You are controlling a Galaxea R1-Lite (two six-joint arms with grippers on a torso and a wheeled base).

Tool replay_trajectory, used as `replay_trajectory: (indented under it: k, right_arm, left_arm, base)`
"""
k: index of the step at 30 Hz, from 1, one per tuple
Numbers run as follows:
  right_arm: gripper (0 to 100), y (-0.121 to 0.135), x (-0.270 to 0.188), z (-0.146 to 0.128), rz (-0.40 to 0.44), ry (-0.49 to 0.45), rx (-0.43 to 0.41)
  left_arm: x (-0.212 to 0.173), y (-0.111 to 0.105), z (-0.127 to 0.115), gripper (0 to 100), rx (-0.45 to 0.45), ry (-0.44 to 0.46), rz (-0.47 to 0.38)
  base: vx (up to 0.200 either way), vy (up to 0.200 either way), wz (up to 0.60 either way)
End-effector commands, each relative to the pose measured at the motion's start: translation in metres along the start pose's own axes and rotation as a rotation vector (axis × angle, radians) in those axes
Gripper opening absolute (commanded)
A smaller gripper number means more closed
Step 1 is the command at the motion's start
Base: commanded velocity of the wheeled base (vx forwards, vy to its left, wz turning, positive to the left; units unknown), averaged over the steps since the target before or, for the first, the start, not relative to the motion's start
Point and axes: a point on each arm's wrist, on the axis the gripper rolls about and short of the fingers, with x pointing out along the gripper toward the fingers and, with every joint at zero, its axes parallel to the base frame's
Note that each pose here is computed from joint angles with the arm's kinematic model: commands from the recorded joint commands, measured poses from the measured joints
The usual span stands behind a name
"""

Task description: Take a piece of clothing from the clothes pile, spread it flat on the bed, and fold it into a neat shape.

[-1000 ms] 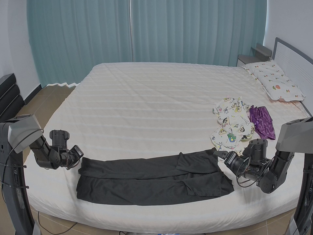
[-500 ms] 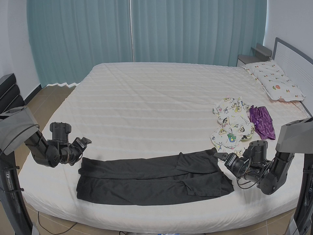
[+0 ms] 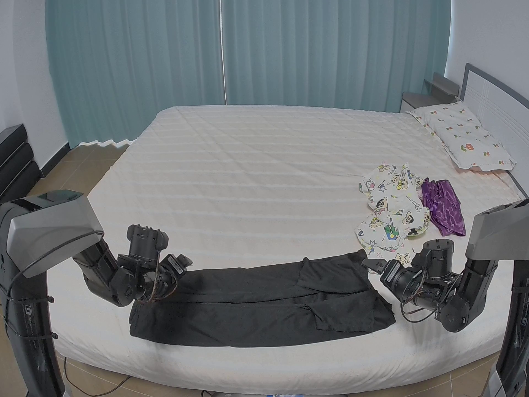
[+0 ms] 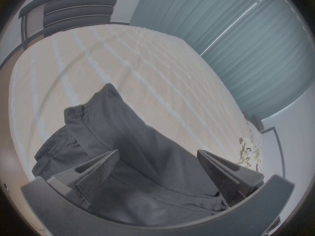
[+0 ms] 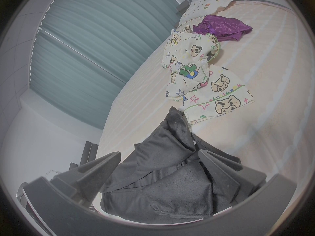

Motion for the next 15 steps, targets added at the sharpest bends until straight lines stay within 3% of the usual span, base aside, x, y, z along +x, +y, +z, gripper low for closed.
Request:
replay_trajectory:
  k: [1, 8, 15]
  right_arm:
    - [100, -0.001, 0.0, -0.001, -0.003, 0.005, -0.001]
    - [100, -0.001, -0.001, -0.002, -0.002, 0.009, -0.001]
    - [100, -0.001, -0.001, -0.002, -0.004, 0.01, -0.003]
  left_arm:
    - [0.007, 0.007, -0.009, 100, 0.023, 0.025, 0.033]
    - [0.0, 0.025, -0.019, 100, 0.101, 0.057, 0.098]
    - [-0.015, 0.03, -0.02, 100, 0.102, 0.061, 0.11]
  base:
    - [0.0, 0.0, 0.0]
    - [0.0, 0.0, 0.0]
    - [0.0, 0.0, 0.0]
